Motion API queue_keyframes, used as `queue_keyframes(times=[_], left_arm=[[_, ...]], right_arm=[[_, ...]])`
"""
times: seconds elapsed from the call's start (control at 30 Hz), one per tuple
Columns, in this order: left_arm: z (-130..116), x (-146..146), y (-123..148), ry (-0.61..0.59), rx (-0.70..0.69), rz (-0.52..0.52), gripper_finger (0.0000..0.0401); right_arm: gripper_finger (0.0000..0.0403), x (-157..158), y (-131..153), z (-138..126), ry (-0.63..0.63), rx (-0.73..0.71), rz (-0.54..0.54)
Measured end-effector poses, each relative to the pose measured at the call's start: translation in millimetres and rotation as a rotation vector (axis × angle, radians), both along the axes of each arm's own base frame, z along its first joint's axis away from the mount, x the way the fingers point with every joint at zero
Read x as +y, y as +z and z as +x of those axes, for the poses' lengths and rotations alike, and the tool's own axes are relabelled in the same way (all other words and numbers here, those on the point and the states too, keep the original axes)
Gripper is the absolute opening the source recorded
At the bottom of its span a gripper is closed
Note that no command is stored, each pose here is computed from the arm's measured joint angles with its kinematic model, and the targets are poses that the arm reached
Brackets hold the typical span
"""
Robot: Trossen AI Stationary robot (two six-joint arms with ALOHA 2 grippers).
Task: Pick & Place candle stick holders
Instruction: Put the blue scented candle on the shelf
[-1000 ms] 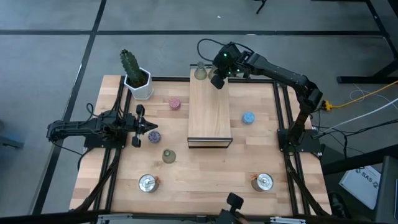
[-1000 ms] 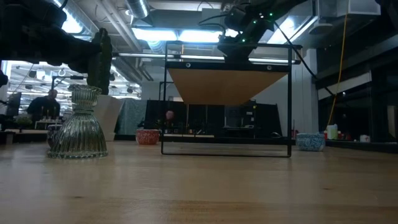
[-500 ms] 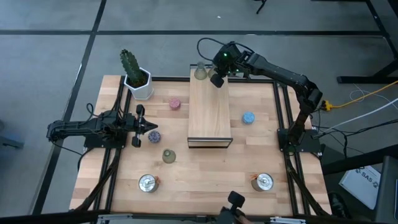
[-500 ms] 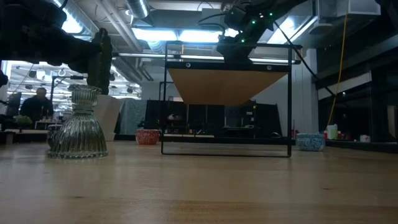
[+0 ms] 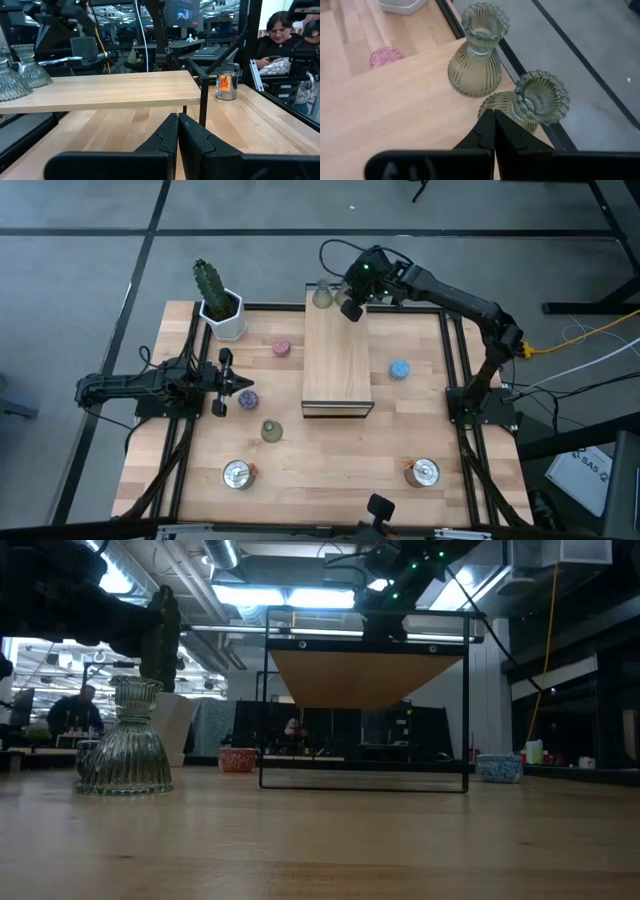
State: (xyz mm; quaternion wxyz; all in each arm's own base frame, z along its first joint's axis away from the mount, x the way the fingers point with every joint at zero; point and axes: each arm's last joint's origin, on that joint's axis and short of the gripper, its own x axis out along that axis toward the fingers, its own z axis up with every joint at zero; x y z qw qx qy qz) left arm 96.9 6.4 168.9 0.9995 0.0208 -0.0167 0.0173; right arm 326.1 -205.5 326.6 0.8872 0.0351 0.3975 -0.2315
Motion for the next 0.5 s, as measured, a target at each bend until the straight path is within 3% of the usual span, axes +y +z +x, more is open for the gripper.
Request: queue_keyframes(times=[0.5], left_arm=[[0, 0, 0, 0.0, 0.0, 0.0, 0.0006]], right_arm=[[0.0, 44, 18, -23, 0.087, 0.14, 0.071]])
